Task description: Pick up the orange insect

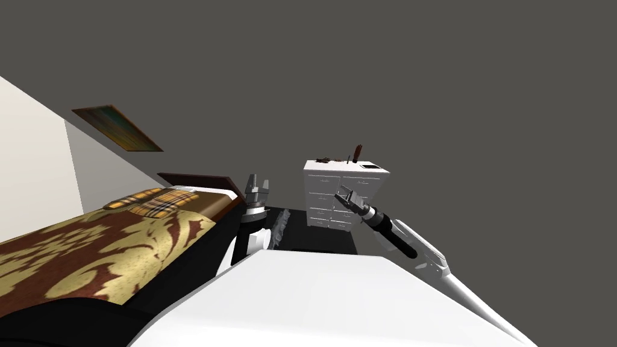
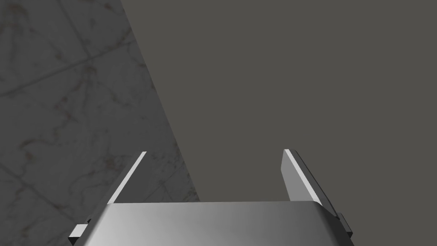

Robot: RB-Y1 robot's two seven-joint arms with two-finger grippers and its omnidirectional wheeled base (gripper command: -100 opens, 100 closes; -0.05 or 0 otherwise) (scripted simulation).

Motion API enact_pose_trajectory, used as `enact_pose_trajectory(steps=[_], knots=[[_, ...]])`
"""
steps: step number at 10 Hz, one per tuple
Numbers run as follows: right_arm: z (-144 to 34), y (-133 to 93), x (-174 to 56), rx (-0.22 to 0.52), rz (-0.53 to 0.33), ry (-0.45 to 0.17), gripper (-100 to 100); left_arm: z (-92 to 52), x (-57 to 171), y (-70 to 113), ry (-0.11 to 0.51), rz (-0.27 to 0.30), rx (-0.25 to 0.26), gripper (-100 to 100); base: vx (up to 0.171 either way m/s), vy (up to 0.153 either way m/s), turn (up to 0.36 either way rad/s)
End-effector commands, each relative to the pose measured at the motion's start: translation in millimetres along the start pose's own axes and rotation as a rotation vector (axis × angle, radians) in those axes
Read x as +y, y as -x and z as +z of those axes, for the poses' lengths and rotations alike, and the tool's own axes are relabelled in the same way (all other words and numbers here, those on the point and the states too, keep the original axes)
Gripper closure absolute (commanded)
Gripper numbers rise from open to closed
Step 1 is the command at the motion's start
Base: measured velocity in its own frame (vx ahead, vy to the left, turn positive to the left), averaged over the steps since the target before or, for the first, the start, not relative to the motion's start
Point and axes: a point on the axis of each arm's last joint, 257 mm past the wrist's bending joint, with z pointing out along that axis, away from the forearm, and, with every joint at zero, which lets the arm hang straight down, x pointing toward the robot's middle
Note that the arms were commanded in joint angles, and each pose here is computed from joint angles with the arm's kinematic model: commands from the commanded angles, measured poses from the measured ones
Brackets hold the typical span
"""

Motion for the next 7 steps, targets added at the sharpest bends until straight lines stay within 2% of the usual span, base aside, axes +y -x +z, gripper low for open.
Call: enact_pose_trajectory(steps=[1, 2, 4, 5, 6, 7], knots=[[-7.4, -12, -4, 0.059, -0.041, 0.027, -100, 0.0, 0, 0.0, 0.000, 0.000, 0.000, 0, -0.100, 0.024, 0.030], [-9.7, -22, -5, 0.106, -0.098, 0.071, -100, 0.0, 0, 0.0, 0.000, 0.000, 0.000, 0, -0.119, 0.040, 0.053], [-18.2, -29, -12, 0.154, -0.115, 0.073, -100, 0.0, 0, 0.0, 0.000, 0.000, 0.000, 0, -0.064, 0.029, 0.020], [-25.7, -42, -19, 0.215, -0.171, 0.110, -100, 0.0, 0, 0.0, 0.000, 0.000, 0.000, 0, -0.052, 0.016, 0.078], [-30.3, -43, -23, 0.241, -0.183, 0.114, -100, 0.0, 0, 0.0, 0.000, 0.000, 0.000, 0, -0.066, 0.028, 0.055], [-35.7, -52, -26, 0.289, -0.236, 0.159, -100, 0.0, 0, 0.0, 0.000, 0.000, 0.000, 0, -0.117, 0.043, 0.089]])
